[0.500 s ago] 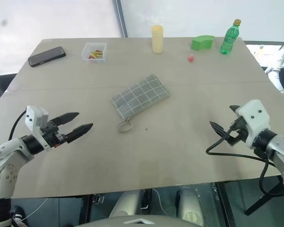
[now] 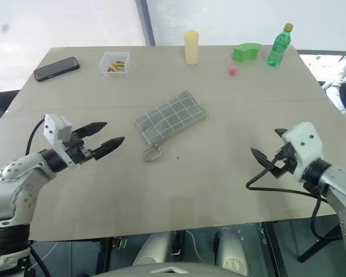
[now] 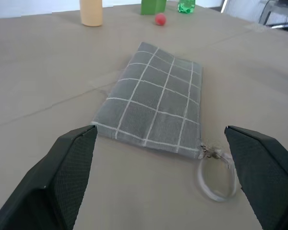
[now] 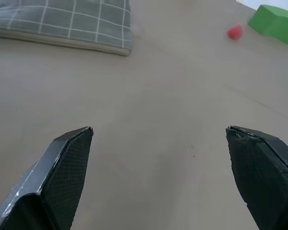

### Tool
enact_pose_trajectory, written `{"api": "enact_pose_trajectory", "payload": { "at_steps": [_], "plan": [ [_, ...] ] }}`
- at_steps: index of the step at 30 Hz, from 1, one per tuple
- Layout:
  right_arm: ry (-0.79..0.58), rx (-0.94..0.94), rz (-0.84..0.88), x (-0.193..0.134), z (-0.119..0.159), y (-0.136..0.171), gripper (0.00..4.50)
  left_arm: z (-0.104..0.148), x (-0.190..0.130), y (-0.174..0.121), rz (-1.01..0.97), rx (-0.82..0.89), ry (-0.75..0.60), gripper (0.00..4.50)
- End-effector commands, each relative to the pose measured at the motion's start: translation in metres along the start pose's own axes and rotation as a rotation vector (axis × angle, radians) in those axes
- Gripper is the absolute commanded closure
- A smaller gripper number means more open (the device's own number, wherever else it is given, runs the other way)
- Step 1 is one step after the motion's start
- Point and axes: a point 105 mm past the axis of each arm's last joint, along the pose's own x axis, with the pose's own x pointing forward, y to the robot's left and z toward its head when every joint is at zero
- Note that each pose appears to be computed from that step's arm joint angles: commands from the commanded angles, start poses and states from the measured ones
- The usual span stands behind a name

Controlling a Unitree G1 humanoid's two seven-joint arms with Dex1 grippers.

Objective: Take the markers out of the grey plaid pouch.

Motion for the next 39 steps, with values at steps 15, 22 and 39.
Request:
{"api": "enact_pose_trajectory", "payload": {
  "at_steps": [15,22,39],
  "plan": [
    [-0.299,-0.099,0.41,-0.003,0.053,0.083,0.0,-0.039,0.069,-0.027,-0.432,1.259,-0.059,0.05],
    [-0.31,-0.106,0.38,-0.004,0.057,0.084,0.0,-0.045,0.088,-0.036,-0.426,1.385,-0.123,0.05],
    [-0.234,-0.173,0.169,0.016,0.048,0.073,0.0,-0.038,0.117,-0.036,-0.356,1.287,-0.108,4.47]
  ]
}}
